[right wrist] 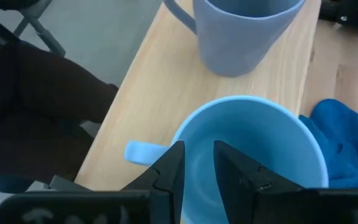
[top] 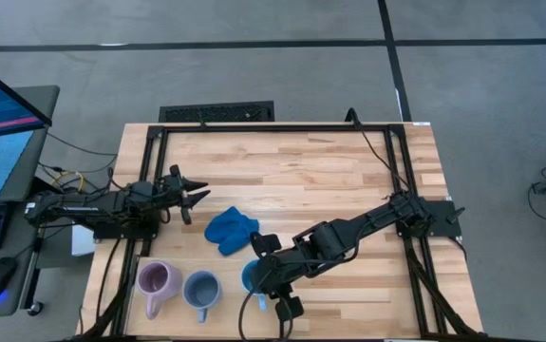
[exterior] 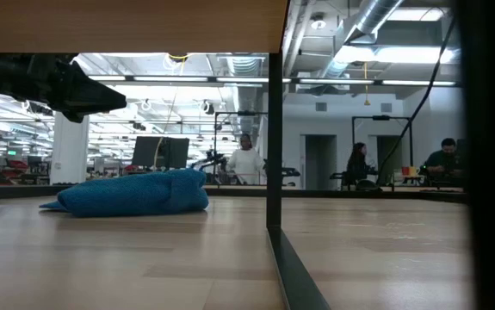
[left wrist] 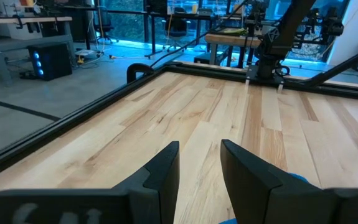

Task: Stack small to large cups/mugs on shelf
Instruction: Return to Home Position

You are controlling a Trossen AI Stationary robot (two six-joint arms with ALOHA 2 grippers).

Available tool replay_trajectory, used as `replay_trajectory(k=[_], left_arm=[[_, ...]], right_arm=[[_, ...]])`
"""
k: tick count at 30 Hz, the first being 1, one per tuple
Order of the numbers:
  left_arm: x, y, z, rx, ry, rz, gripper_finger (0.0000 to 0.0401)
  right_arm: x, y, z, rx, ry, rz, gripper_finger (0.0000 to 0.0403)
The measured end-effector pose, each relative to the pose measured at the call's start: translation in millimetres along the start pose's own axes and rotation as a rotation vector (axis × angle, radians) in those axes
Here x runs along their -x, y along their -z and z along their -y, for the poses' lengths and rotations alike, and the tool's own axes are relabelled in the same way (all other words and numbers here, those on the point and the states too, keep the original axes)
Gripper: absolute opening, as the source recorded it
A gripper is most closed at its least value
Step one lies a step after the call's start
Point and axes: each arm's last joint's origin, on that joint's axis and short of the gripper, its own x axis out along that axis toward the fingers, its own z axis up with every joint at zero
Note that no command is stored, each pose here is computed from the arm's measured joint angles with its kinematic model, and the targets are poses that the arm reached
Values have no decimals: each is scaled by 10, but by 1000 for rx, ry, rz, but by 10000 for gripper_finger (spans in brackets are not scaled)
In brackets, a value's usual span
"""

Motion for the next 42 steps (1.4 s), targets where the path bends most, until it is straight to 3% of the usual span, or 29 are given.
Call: replay_trajectory(k=[18, 23, 30, 38, 42], left_arm=[[0, 0, 0, 0, 2, 0, 108], [0, 0, 0, 0, 1, -1, 108], [0, 0, 0, 0, 1, 0, 108], [3, -12, 1, 0, 1, -2, 108], [3, -14, 1, 1, 1, -1, 108]], right_arm=[[2, 30, 51, -4, 57, -30, 107], [36, 22, 113, -2, 121, -24, 107], [262, -26, 149, 25, 149, 15, 107], [878, -11, 200, 93, 307, 70, 107], [1067, 44, 276, 127, 325, 43, 107]])
